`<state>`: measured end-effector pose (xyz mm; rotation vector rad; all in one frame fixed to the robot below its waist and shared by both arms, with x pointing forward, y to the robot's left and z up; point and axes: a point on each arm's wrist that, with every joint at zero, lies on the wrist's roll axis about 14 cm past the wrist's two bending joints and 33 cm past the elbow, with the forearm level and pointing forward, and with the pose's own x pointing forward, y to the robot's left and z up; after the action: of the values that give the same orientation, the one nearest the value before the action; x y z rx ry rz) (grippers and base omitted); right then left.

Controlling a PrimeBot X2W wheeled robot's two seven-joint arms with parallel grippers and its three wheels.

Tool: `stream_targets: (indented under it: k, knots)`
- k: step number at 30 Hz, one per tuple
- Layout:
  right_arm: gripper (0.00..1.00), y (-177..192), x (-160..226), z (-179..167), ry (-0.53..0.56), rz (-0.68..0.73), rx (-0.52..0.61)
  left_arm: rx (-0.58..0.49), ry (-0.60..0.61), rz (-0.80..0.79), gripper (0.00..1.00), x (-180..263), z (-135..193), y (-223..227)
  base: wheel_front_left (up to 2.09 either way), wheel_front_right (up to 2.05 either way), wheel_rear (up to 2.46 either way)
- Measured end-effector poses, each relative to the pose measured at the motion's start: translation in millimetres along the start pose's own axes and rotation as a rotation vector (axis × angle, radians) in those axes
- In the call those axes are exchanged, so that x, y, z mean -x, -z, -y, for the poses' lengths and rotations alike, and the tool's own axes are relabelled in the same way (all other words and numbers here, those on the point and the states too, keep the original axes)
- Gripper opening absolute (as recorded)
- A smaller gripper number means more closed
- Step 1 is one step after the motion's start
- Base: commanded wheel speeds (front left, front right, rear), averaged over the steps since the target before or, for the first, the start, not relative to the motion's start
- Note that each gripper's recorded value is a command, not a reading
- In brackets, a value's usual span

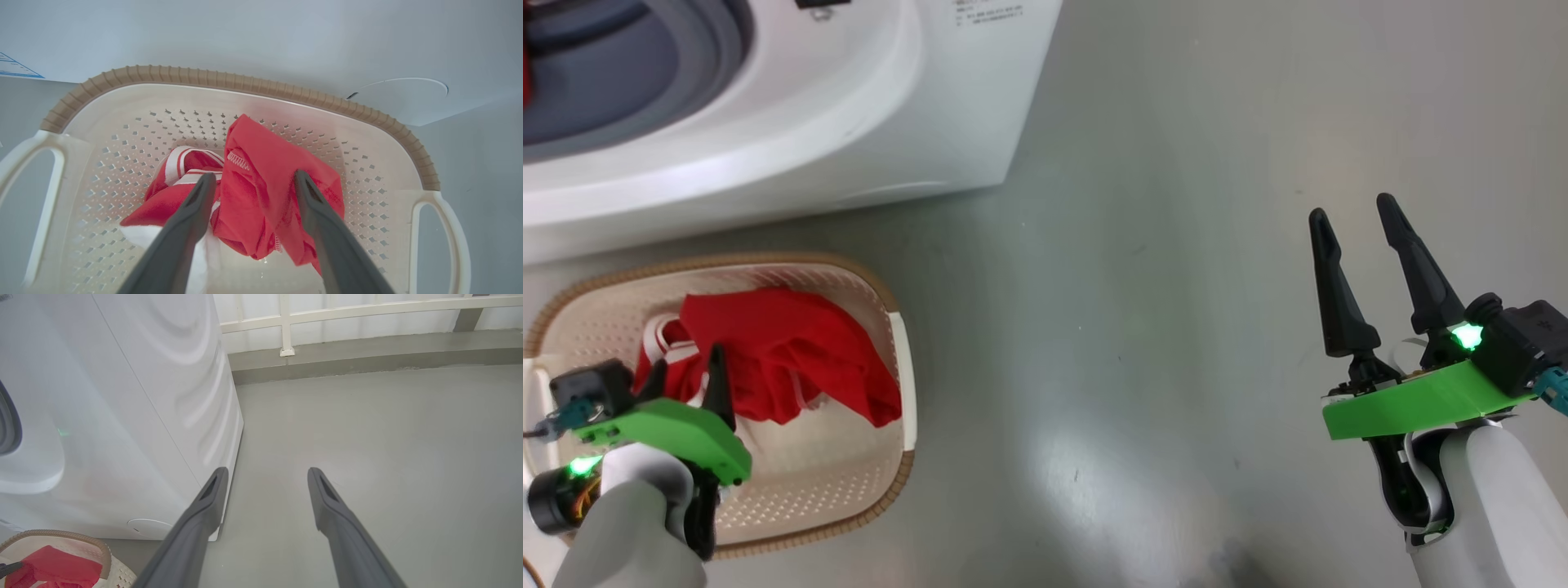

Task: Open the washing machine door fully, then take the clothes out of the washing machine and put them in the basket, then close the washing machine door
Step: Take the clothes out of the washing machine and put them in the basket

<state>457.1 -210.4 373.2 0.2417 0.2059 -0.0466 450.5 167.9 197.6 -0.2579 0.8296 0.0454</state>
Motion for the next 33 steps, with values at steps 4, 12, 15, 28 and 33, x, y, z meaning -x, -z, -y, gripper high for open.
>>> stream_targets:
  k: [4, 12, 15, 28, 33]
  knots:
    - [1.0, -8.7, 2.2, -4.8, -0.012, 0.019, -0.003, 0.037, -0.015, 0.039, 1.0, 12.2, -3.8, -7.4, 0.0, 0.0, 0.0]
    - [1.0, -23.2, 15.9, -12.8, -0.034, 0.042, -0.006, 0.069, -0.022, 0.178, 1.0, 43.1, -9.7, -40.0, 0.0, 0.0, 0.0]
    - [1.0, -27.1, 24.5, -14.6, -0.04, 0.045, -0.005, 0.08, -0.008, 0.243, 1.0, 57.1, -5.3, -54.9, 0.0, 0.0, 0.0]
    - [1.0, -54.7, 63.7, -25.0, -0.077, 0.105, -0.004, 0.042, 0.064, 0.505, 1.0, 131.8, 11.1, -110.1, 0.0, 0.0, 0.0]
    - [1.0, -63.3, 73.5, -27.6, -0.088, 0.129, -0.006, 0.019, 0.086, 0.596, 1.0, 158.6, 14.7, -128.5, 0.0, 0.0, 0.0]
